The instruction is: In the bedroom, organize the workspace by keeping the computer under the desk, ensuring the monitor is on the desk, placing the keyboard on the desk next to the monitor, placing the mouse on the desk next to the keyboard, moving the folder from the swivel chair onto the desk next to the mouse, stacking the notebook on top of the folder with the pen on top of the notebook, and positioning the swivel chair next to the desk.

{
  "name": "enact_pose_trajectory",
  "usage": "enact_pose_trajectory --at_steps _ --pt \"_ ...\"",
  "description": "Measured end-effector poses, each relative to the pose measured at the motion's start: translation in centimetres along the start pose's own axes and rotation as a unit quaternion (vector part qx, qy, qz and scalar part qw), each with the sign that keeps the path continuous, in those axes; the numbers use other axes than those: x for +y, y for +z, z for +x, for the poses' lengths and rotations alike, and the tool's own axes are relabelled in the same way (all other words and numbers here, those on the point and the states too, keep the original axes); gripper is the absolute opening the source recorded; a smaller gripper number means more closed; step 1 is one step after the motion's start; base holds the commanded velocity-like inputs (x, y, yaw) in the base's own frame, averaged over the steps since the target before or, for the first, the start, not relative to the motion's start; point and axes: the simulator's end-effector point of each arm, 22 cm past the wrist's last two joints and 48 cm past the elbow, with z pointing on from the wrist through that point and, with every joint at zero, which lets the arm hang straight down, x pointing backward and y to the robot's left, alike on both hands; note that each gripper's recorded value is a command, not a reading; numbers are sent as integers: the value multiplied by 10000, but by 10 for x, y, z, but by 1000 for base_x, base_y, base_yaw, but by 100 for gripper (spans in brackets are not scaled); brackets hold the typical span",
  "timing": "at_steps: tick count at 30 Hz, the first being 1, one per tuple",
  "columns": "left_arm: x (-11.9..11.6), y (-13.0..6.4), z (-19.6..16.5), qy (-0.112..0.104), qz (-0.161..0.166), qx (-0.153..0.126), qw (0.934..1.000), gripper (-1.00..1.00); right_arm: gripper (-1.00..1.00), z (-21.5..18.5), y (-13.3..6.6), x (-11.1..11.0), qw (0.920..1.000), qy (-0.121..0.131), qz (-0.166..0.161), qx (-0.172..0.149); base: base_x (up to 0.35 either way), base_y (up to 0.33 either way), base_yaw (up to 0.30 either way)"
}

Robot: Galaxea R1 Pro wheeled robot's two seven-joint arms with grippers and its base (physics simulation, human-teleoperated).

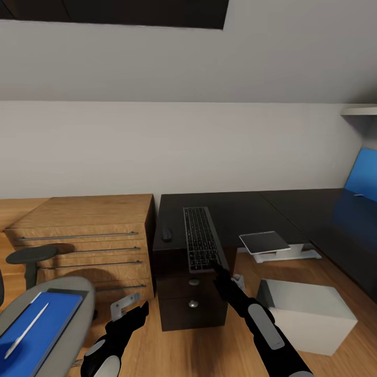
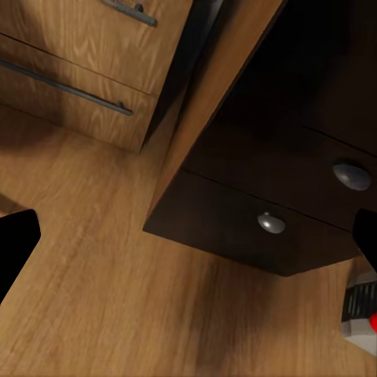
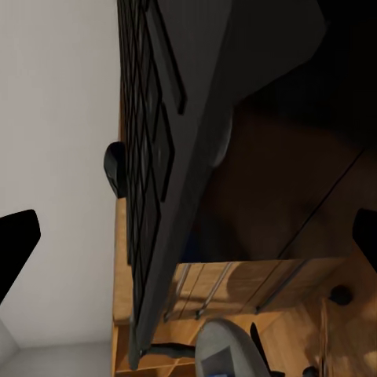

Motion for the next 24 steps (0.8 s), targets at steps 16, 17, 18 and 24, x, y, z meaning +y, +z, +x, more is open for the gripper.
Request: enact_pose_trajectory --at_steps 16,17,18,24 --pt "0 0 0 -4 1 5 10000 100 100 1 0 0 10000 -8 2 5 53 56 0" --pt "0 0 0 -4 0 6 10000 100 100 1 0 0 10000 -10 2 6 4 4 0" --pt "0 0 0 -4 1 6 10000 100 100 1 0 0 10000 -18 5 8 3 3 0" --pt "0 0 0 -3 0 8 10000 100 100 1 0 0 10000 -65 5 13 1 1 0"
